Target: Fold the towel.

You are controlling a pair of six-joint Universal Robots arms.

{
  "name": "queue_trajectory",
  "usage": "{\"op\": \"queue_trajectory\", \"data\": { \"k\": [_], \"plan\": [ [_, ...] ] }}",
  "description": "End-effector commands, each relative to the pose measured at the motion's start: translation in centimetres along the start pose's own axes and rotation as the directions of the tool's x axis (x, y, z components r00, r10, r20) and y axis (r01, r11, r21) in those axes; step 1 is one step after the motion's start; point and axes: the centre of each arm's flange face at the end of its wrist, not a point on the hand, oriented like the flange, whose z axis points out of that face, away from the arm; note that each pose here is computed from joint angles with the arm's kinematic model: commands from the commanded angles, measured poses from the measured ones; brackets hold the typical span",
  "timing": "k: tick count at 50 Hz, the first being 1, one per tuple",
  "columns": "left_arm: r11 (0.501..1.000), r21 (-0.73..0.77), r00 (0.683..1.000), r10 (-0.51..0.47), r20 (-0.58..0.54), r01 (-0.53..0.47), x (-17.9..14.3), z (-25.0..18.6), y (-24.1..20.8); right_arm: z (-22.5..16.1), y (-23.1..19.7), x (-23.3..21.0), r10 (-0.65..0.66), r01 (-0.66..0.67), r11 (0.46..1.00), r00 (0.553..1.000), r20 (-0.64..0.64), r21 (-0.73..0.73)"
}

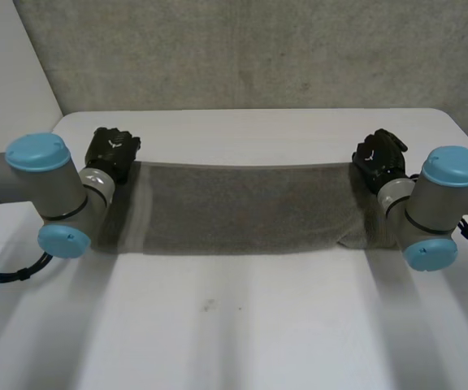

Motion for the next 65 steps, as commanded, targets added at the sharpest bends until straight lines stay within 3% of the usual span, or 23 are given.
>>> {"op": "queue_trajectory", "data": {
  "k": [1, 12, 22, 30, 36, 41, 48, 58, 63, 65],
  "plan": [
    [1.0, 0.001, 1.0, 0.003, -0.008, -0.003, 0.5, 0.8, 1.0, 0.7, 0.2, -1.1, 0.005, -0.006, 0.999, 1.0, 0.025, 0.031],
    [0.998, 0.062, 1.0, 0.013, -0.002, -0.013, 0.3, 0.5, -1.8, 1.5, -0.5, 1.4, 0.16, -0.158, 0.983, 0.987, -0.02, 0.094],
    [0.994, 0.113, 0.999, 0.007, 0.032, -0.011, -1.5, -0.5, -5.1, 1.6, -0.3, 7.0, 0.44, -0.423, 0.894, 0.892, -0.106, 0.151],
    [0.993, 0.115, 1.0, 0.004, 0.029, -0.008, -2.0, -2.1, -6.3, 1.3, 1.4, 10.8, 0.505, -0.482, 0.861, 0.846, -0.171, 0.161],
    [0.994, 0.106, 1.0, -0.008, 0.021, 0.006, -2.0, -2.9, -6.5, 1.3, 2.3, 10.8, 0.547, -0.524, 0.836, 0.822, -0.159, 0.162],
    [0.995, 0.098, 0.999, -0.036, 0.014, 0.035, -1.9, -3.1, -6.3, 1.6, 3.0, 7.1, 0.544, -0.538, 0.827, 0.839, 0.005, 0.166],
    [0.996, 0.079, 0.999, -0.052, 0.001, 0.051, -1.5, -3.3, -5.7, 1.7, 4.0, 4.7, 0.553, -0.561, 0.818, 0.828, 0.096, 0.127],
    [0.996, 0.065, 0.999, -0.053, -0.004, 0.053, -1.2, -3.4, -5.2, 2.0, 4.3, 8.8, 0.545, -0.535, 0.82, 0.838, 0.007, 0.203],
    [0.997, 0.051, 0.998, -0.057, -0.01, 0.058, -1.2, -3.8, -5.0, 1.2, 3.7, 11.2, 0.591, -0.566, 0.792, 0.805, -0.051, 0.228],
    [0.997, 0.049, 0.998, -0.06, -0.011, 0.061, -1.2, -4.0, -5.1, -0.4, 3.5, 12.3, 0.646, -0.624, 0.76, 0.757, -0.104, 0.18]
  ]
}}
